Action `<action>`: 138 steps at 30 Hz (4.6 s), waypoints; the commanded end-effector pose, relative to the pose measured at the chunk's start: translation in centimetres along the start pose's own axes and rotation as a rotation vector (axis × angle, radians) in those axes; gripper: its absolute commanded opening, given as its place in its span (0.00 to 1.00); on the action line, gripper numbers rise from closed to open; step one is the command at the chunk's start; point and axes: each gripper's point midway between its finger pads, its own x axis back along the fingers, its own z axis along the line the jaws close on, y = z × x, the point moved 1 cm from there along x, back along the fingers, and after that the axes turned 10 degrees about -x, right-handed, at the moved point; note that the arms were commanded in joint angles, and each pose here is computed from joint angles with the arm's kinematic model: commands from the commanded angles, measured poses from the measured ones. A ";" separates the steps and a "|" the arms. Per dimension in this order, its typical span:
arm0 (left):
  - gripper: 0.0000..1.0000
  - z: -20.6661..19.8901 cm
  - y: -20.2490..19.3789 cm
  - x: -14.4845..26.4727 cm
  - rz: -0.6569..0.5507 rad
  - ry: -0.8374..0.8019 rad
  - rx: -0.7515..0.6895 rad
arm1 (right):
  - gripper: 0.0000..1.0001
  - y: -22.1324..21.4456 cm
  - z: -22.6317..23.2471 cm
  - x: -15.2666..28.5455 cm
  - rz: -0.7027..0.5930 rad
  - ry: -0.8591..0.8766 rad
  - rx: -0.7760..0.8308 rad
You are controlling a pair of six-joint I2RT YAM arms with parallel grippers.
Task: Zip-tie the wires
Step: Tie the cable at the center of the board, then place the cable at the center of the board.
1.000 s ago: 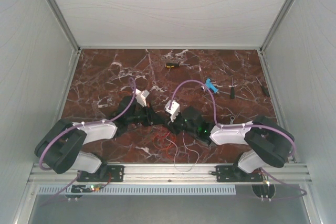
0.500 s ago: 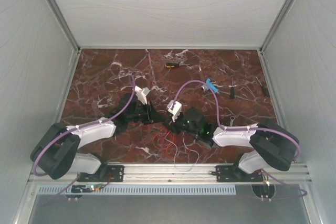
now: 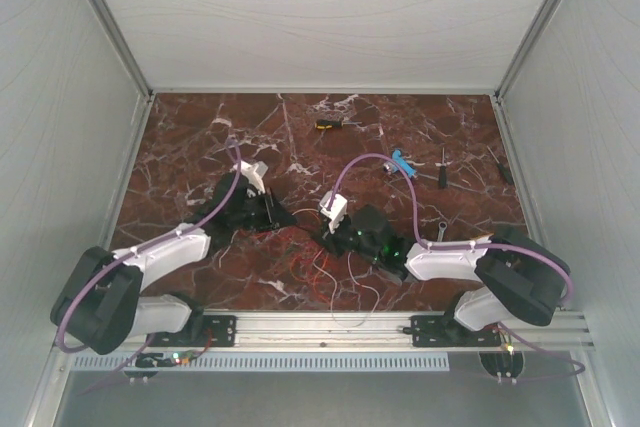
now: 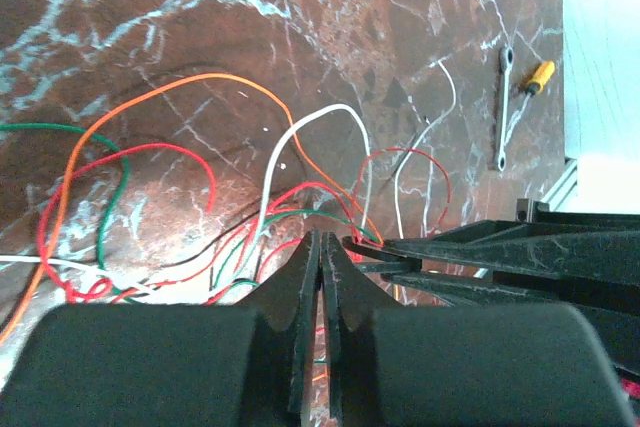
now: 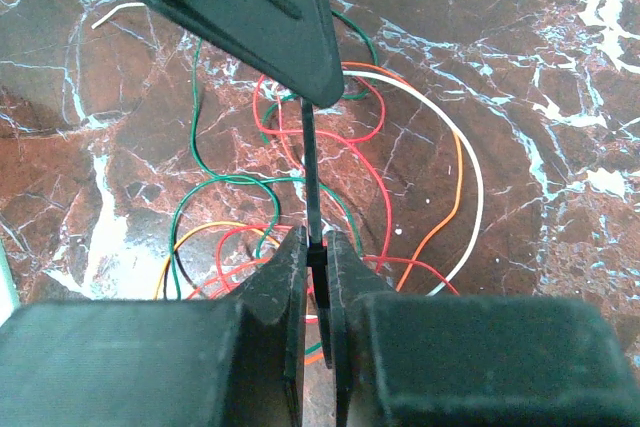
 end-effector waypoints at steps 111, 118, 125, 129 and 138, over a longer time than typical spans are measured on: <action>0.00 -13.4 36.0 24.8 -0.826 0.185 -0.339 | 0.00 34.0 1.8 -3.2 -0.510 -0.049 0.321; 0.00 -16.5 41.6 28.5 -1.008 0.207 -0.435 | 0.00 43.5 -1.2 -4.2 -0.740 -0.177 0.327; 0.00 -10.0 36.5 22.1 -0.807 0.270 -0.396 | 0.00 33.2 -5.2 -6.0 -0.574 -0.249 0.256; 0.00 -5.9 31.1 15.7 -0.593 0.220 -0.313 | 0.00 23.8 -7.8 -6.7 -0.416 -0.327 0.161; 0.00 -1.1 21.4 6.2 -0.274 0.210 -0.210 | 0.00 9.2 -9.0 -5.5 -0.106 -0.364 0.001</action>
